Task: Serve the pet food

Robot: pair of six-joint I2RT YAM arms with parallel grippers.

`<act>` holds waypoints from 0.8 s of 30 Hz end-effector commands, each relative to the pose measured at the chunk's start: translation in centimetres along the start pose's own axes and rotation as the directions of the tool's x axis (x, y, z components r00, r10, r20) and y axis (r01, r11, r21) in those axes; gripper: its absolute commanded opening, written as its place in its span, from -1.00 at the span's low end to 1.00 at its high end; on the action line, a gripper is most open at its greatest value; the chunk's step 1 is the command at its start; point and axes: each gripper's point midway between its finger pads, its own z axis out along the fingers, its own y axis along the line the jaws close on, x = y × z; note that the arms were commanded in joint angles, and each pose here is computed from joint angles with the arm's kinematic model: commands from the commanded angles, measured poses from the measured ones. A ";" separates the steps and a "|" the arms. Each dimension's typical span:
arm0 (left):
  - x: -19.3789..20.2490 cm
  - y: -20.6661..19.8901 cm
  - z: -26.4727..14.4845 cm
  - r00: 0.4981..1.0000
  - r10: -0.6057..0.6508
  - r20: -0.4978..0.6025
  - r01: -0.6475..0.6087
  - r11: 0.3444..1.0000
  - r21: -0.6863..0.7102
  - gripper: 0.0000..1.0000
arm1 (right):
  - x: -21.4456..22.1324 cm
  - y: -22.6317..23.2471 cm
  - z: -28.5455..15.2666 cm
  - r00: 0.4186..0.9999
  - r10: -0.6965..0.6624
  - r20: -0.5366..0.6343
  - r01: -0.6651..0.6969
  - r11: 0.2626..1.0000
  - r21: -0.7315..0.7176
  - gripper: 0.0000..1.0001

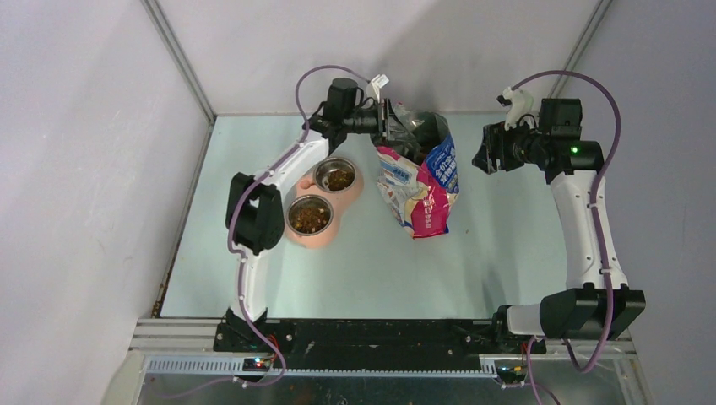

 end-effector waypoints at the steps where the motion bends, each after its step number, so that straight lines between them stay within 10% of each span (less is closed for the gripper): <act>1: -3.7 -5.9 -3.6 0.992 0.083 0.099 -0.087 0.995 0.043 -1.00 | -0.9 -1.6 -0.2 0.997 -0.074 0.011 0.073 0.995 0.064 0.25; 24: -9.0 -3.2 -10.4 0.935 -0.168 0.313 0.157 0.986 0.060 -1.00 | 2.7 -4.6 -1.6 0.983 -0.086 -0.163 0.117 0.975 0.191 0.22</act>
